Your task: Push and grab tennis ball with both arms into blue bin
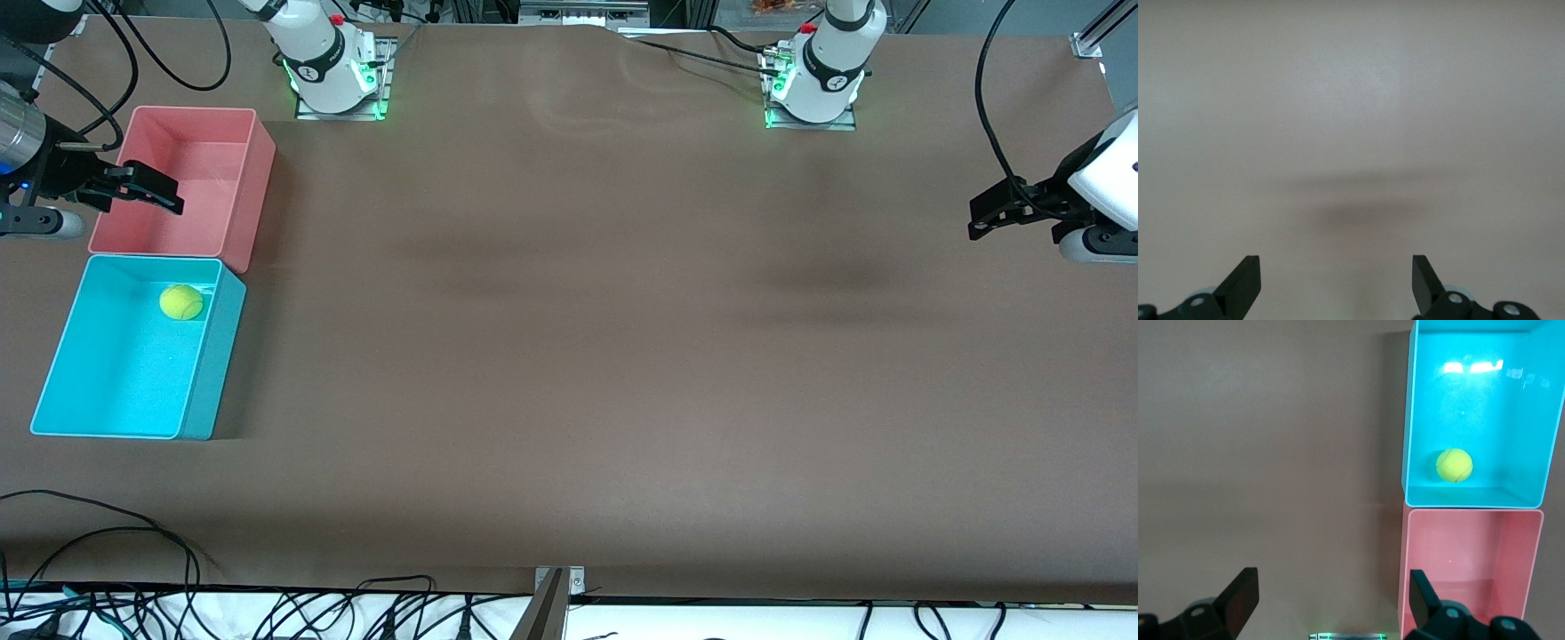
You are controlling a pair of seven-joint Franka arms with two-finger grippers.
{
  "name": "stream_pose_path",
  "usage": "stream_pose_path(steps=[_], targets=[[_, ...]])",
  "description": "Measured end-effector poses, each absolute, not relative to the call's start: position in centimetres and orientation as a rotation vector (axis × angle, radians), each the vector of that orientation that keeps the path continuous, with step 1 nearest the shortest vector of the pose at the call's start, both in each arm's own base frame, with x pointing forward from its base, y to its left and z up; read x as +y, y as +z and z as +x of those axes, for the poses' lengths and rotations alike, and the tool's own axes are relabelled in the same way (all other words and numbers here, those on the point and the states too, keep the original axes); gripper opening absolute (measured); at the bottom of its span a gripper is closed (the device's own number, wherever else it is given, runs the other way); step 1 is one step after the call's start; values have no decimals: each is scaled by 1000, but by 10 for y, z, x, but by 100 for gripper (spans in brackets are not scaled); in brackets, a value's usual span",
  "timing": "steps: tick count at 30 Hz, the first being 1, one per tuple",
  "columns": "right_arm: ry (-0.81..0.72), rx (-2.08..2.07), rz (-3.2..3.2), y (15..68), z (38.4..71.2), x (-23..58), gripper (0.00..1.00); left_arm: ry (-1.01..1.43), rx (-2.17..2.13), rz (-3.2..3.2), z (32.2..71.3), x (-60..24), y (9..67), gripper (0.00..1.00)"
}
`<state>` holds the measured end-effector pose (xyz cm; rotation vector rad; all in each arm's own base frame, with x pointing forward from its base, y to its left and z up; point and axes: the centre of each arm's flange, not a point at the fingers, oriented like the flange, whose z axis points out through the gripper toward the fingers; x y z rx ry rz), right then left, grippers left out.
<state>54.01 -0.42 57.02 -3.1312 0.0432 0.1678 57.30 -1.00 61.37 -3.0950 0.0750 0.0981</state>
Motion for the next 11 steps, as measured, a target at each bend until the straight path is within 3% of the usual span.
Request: stream_pose_path(steps=[11], targets=[[147,53,-3132,572,541,-8,100,98,75,-3095,573,-10,614,100]])
